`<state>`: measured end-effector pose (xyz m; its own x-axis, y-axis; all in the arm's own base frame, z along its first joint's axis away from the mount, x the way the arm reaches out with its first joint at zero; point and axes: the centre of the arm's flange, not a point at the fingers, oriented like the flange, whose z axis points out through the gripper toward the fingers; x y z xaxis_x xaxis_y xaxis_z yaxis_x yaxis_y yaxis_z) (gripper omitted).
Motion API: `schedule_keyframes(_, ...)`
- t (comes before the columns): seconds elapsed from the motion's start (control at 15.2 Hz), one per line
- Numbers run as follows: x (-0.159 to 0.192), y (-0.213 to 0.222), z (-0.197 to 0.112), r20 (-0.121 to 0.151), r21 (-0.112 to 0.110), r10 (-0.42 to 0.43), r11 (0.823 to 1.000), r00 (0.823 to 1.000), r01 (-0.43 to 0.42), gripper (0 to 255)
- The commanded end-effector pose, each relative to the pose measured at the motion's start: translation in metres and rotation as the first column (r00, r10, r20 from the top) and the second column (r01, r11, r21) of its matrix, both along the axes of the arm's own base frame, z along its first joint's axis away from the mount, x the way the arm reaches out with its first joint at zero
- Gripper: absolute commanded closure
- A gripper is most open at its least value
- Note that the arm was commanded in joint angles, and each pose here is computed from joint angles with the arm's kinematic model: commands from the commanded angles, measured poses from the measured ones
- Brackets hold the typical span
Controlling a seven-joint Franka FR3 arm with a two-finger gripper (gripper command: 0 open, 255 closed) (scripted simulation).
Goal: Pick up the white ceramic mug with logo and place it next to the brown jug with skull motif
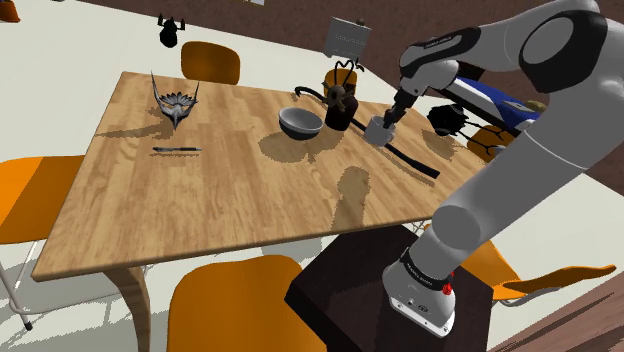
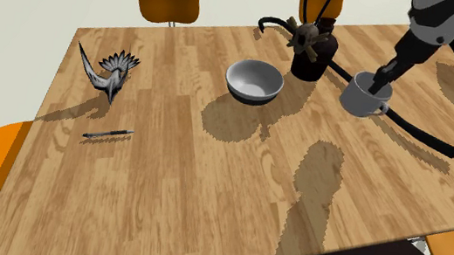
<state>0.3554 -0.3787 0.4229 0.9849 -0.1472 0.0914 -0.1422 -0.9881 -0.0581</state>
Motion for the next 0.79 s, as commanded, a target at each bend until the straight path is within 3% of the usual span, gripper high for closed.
schedule_keyframes(0.0,0.0,0.0,-0.011,0.001,-0.001,0.0,1.0,1.0,0.0,255)
schedule_keyframes(0.73,0.0,0.0,-0.069,0.001,-0.001,0.0,1.0,1.0,0.0,255)
